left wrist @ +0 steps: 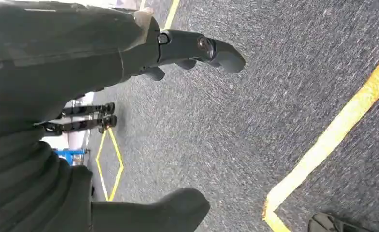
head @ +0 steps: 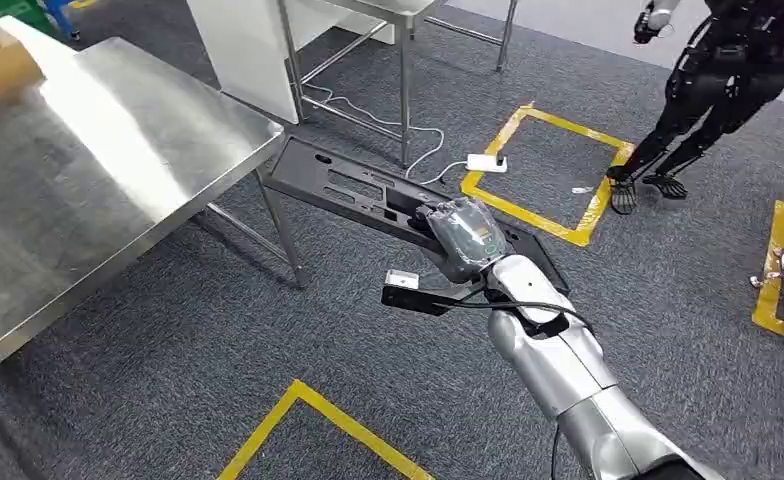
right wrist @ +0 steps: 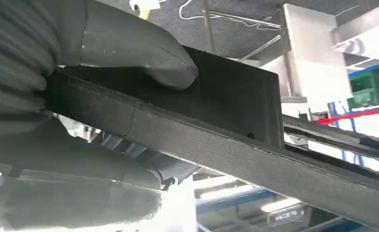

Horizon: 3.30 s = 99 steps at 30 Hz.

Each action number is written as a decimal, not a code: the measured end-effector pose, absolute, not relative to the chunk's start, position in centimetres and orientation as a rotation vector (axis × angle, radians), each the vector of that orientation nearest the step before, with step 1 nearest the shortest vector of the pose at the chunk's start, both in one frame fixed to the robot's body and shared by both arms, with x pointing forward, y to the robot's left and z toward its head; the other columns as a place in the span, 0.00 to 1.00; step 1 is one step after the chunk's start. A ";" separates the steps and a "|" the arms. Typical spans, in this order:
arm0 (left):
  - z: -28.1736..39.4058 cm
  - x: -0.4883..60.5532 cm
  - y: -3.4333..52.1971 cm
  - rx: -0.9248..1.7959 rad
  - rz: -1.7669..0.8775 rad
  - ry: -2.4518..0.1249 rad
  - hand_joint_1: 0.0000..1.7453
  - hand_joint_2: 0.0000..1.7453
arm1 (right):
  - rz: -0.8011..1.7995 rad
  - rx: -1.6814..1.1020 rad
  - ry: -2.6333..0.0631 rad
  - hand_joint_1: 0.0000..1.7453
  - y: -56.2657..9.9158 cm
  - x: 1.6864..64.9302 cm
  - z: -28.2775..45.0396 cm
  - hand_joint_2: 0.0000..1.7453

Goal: Take the parts from the cabinet and place them on the table.

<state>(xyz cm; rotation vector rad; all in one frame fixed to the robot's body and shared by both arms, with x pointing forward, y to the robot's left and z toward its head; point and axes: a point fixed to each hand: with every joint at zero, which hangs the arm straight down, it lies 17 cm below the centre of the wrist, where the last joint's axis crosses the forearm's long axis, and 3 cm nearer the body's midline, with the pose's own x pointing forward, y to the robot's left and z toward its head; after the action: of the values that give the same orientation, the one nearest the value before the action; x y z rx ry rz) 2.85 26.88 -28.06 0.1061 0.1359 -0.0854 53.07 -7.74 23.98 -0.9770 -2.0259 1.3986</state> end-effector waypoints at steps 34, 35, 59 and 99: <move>-28.1 6.9 28.5 0.225 0.016 -0.103 0.00 1.00 | 1.412 -0.970 -2.023 1.00 -6.2 53.0 24.5 1.00; -28.0 7.5 28.5 0.236 0.031 -0.136 0.00 1.00 | 1.415 -0.969 -2.021 1.00 -6.3 53.0 24.3 1.00; -28.0 6.8 23.9 0.030 0.004 -0.125 0.00 1.00 | 1.460 -0.950 -1.994 1.00 -6.8 53.3 22.4 1.00; -26.6 11.8 20.4 -0.061 -0.132 -0.101 0.00 1.00 | 1.477 -0.976 -1.987 1.00 -4.4 52.2 21.5 1.00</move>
<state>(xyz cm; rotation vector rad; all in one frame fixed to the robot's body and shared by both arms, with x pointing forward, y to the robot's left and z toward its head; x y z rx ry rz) 11.81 20.41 -26.59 -0.0612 -0.1010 -0.1319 52.16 -4.39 21.55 -0.9759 -1.9866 1.4773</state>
